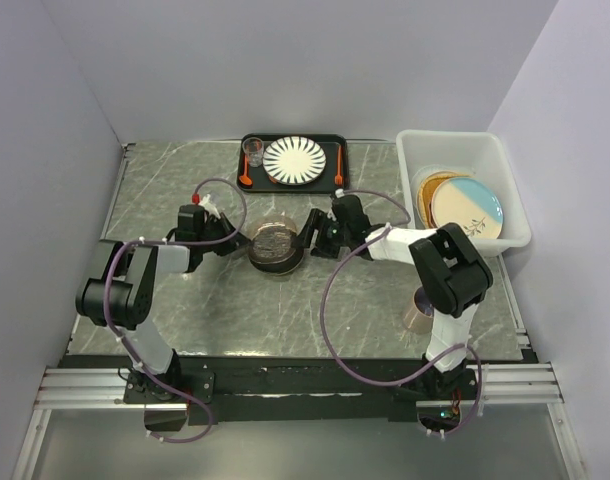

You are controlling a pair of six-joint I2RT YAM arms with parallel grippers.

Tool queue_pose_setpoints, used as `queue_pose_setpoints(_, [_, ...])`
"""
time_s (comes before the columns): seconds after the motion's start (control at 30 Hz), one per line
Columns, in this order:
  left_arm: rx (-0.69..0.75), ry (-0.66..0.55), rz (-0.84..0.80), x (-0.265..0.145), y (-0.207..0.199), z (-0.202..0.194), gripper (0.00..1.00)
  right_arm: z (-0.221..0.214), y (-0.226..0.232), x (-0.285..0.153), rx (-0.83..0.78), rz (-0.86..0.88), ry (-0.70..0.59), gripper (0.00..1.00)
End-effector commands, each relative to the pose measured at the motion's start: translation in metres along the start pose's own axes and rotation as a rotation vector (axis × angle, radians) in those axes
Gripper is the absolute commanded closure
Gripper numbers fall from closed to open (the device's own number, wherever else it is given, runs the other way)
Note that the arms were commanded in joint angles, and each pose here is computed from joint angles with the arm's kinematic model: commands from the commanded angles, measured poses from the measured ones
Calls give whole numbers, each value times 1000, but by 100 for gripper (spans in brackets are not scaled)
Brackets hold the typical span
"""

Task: Place the plates into the plastic bin on the countertop
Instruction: Pick up the plate at the center of the board.

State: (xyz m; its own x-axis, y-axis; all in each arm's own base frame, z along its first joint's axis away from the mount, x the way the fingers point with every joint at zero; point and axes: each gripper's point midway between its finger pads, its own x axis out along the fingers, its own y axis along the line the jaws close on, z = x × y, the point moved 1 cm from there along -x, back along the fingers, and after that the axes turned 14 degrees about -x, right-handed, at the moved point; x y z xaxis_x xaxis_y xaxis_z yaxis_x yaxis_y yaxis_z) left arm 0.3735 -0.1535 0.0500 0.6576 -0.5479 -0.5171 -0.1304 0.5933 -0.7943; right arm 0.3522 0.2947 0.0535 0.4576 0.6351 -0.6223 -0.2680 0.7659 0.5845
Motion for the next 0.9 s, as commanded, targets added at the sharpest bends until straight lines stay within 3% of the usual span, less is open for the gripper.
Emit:
queue_pose_setpoints(0.0, [21,-19,1,-9,-4,0,99,23,21,-23,-27,75,-102,24])
queue_pose_setpoints(0.3, [38,-42,-27,-16,-13,3,99,38,42,-49,-55,140,-193,23])
queue_pose_setpoints(0.87, [85,-70,-99,-37,-38,6,99,30,65,-39,-43,250,-164,25])
